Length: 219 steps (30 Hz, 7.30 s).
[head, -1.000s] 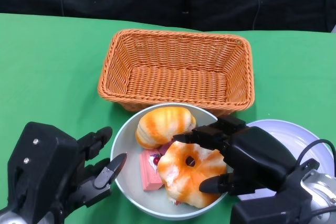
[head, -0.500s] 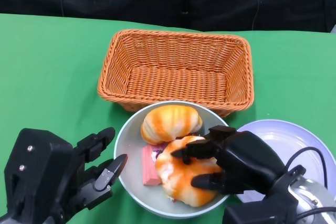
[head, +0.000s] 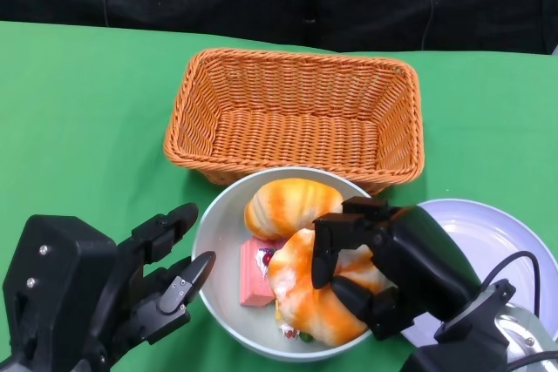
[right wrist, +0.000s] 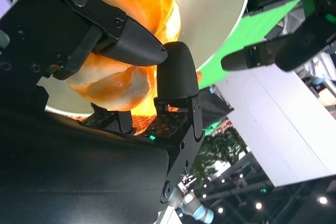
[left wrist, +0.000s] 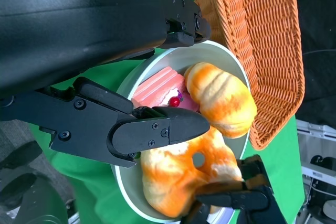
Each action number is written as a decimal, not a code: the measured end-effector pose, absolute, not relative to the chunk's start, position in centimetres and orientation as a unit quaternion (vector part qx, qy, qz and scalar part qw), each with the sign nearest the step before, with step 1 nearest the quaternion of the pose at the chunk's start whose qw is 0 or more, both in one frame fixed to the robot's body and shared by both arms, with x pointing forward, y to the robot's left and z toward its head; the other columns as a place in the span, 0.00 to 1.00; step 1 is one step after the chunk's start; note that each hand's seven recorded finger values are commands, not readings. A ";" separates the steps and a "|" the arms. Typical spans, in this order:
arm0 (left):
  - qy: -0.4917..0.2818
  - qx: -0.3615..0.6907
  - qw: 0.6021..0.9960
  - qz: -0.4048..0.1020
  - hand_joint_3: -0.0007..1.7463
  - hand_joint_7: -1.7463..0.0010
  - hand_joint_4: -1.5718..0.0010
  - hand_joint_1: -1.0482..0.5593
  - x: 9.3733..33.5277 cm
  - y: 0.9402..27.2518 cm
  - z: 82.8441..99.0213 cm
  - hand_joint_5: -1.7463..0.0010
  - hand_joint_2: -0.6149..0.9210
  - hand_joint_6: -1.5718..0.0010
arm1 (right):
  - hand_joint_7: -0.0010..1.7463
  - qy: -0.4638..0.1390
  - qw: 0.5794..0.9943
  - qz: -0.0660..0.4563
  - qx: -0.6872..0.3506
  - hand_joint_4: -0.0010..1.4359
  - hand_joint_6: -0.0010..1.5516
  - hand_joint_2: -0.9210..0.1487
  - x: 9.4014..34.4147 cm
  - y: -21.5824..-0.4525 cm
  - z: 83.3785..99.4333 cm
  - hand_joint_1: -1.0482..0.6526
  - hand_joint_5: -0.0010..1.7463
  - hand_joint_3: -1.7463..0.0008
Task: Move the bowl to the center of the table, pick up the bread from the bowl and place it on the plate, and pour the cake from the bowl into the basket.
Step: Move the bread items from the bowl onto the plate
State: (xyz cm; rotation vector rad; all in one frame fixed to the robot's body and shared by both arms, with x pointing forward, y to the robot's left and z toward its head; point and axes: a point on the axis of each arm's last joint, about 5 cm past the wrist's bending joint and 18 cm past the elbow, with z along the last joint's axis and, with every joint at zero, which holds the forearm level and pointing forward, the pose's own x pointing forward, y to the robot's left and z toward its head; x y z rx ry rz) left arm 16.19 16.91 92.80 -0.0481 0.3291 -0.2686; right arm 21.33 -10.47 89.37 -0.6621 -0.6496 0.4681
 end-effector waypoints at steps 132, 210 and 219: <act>0.157 -0.034 0.978 -0.132 0.28 1.00 0.86 0.27 16.4 17.2 92.1 0.84 1.00 0.88 | 0.05 -0.253 0.859 0.180 -0.408 0.03 0.21 0.00 19.8 -15.1 95.8 0.32 0.42 0.93; 0.151 -0.017 0.976 -0.157 0.33 0.96 0.78 0.30 15.6 16.2 92.8 0.69 1.00 0.75 | 1.00 -0.396 0.797 0.178 -0.419 0.70 0.51 0.03 25.7 -7.0 86.8 0.52 1.00 0.93; 0.152 -0.017 0.975 -0.161 0.34 0.97 0.80 0.30 15.6 16.3 92.8 0.70 1.00 0.74 | 1.00 -0.432 0.828 0.143 -0.327 0.70 0.49 0.62 25.2 -8.0 89.2 0.48 1.00 0.07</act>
